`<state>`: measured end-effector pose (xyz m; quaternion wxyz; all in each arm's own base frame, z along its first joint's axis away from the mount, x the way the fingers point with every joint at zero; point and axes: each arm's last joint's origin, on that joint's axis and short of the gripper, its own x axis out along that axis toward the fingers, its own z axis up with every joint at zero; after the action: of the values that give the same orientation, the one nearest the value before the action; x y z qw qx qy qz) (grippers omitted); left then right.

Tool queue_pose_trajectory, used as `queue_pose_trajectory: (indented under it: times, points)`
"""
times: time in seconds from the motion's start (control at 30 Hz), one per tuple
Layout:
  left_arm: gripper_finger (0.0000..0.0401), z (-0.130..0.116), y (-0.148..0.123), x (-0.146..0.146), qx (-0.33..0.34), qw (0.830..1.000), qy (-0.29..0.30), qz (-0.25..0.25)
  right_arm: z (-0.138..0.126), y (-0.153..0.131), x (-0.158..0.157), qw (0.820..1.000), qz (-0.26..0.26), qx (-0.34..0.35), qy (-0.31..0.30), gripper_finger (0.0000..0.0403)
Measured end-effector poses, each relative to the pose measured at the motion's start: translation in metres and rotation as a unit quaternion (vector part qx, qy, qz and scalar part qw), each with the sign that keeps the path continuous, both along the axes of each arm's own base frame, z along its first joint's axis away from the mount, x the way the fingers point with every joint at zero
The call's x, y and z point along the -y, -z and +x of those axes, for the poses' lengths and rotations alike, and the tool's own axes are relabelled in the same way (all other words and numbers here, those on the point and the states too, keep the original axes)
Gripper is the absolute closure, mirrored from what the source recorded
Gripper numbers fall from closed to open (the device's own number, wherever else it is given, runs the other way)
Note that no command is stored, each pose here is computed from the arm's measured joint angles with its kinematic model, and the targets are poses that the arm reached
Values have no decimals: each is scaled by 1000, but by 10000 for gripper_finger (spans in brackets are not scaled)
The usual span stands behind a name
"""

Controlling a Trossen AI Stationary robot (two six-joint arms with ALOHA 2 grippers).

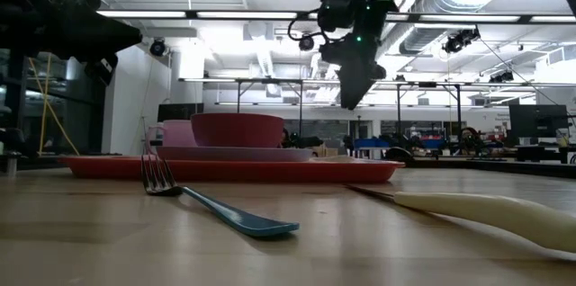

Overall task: Set up tray
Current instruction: Put the blue fork on the white table napkin to the right of the purple plate

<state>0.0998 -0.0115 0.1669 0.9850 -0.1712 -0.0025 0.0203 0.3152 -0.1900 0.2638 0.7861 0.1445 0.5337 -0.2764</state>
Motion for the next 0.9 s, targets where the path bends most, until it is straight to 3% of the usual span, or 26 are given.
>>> queue_pose_trajectory:
  times: [0.5, 0.9]
  points:
    - [336, 0, 0, 0, 0, 1000, 0, 0, -19, -25, -18, 1000, 11, -9, -1, 273]
    - [336, 0, 0, 0, 0, 1000, 0, -1, -31, -55, -68, 1000, 28, 1, -6, 273]
